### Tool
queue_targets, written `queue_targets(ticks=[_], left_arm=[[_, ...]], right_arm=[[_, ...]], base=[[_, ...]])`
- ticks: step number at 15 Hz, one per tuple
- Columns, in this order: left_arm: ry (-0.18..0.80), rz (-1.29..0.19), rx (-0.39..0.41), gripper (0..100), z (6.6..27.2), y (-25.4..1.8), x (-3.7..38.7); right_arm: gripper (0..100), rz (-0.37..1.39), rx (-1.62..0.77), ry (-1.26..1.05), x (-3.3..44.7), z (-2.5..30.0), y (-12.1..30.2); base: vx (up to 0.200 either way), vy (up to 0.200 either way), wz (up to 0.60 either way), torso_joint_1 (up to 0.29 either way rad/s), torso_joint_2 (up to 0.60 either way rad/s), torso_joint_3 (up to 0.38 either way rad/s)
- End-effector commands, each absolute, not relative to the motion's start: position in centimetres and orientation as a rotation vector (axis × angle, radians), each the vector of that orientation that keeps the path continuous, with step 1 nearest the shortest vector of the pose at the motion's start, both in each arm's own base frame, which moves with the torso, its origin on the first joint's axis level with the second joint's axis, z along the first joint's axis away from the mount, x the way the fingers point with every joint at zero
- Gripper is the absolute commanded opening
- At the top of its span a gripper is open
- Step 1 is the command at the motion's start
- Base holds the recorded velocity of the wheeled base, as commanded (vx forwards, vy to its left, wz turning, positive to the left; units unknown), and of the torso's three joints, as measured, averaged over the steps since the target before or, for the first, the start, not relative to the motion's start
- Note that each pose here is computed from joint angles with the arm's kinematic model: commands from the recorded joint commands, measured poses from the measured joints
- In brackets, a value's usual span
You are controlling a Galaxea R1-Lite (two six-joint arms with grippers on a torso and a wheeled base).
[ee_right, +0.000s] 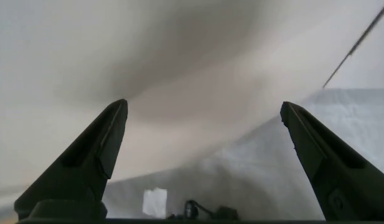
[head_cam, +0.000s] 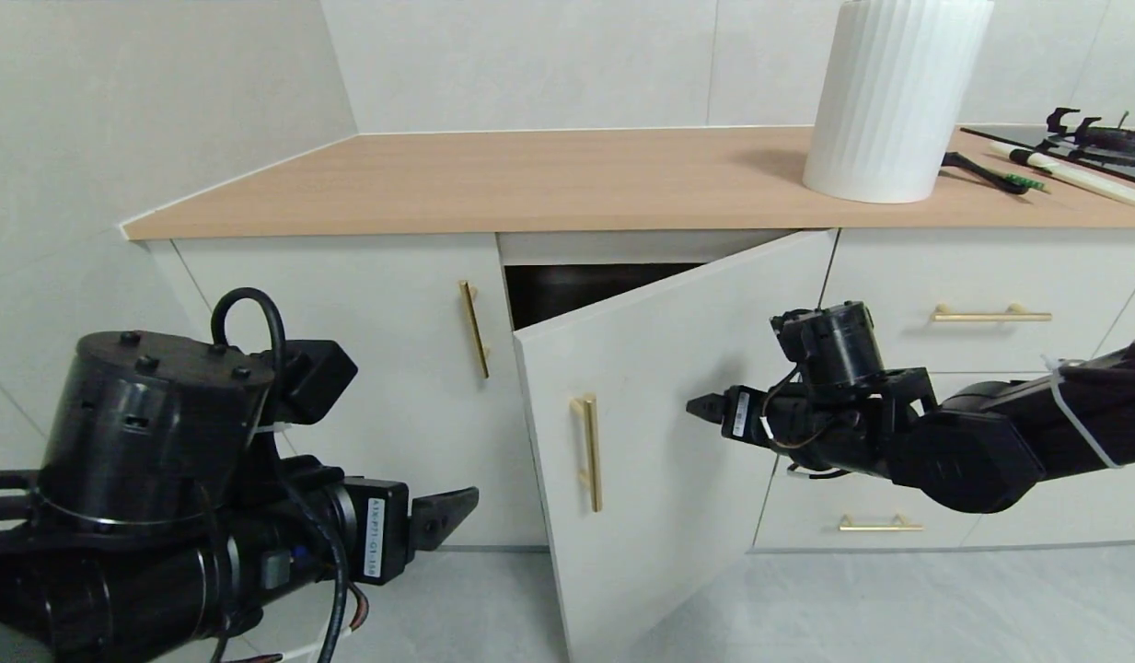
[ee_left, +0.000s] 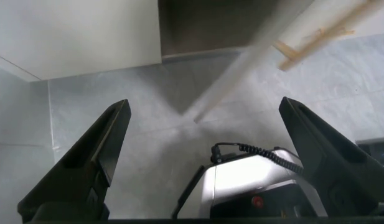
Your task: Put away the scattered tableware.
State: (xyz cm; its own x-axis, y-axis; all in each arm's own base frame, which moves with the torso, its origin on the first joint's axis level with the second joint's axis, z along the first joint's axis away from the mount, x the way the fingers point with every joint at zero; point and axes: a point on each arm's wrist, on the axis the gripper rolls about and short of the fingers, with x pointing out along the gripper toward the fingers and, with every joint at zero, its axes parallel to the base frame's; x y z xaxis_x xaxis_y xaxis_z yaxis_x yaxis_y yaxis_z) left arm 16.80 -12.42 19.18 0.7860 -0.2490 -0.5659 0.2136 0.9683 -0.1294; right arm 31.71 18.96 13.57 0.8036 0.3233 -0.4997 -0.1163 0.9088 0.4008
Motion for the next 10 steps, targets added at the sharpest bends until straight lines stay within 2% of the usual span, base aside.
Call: queue_targets(ticks=[1,10], left_arm=[[0.620,-0.244,-0.058,100,19.1,-12.5,16.9],[0.634,-0.240,-0.050,100,18.7,-12.6,17.1]], right_arm=[[100,0.221,0.383,0.573,32.4,12.8,19.3],[100,-0.013,0.511,0.402,36.9,12.4,20.9]], base=[[0.000,0.000,0.00,0.000,0.00,0.000],[0.000,0.000,0.00,0.000,0.00,0.000]])
